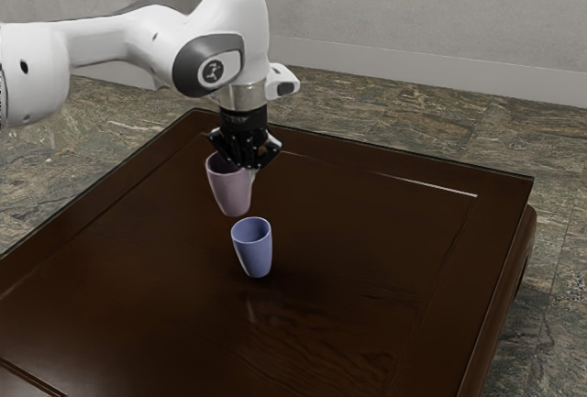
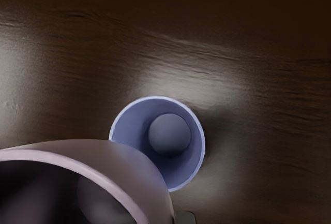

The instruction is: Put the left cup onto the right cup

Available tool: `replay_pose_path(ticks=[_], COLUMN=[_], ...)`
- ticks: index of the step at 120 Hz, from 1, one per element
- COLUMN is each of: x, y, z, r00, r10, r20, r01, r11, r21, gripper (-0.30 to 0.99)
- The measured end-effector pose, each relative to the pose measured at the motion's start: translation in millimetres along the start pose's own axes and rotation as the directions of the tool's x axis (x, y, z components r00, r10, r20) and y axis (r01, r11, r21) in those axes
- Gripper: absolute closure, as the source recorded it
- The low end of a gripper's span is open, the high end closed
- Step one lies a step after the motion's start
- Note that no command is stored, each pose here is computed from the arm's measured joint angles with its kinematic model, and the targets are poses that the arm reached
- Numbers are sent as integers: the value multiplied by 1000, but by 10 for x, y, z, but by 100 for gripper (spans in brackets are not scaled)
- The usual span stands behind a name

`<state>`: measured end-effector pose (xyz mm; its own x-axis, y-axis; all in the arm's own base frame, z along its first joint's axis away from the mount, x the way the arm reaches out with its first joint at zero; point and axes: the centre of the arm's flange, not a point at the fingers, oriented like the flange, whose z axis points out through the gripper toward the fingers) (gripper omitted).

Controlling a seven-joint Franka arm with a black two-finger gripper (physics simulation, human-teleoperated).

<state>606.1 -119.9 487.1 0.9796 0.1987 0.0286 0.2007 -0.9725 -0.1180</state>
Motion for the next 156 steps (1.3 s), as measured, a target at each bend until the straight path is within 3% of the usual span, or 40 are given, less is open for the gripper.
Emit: replay_pose_path(ticks=[32, 68, 156], x=[135, 218, 152], y=[131, 175, 184], z=[-14, 202, 589], r00=[1000, 1000, 1000], r10=[6, 3, -4], r20=[-18, 3, -20], r01=[-6, -3, 4], r11=[1000, 1000, 1000], r21=[-7, -5, -24], gripper=[78, 78, 78])
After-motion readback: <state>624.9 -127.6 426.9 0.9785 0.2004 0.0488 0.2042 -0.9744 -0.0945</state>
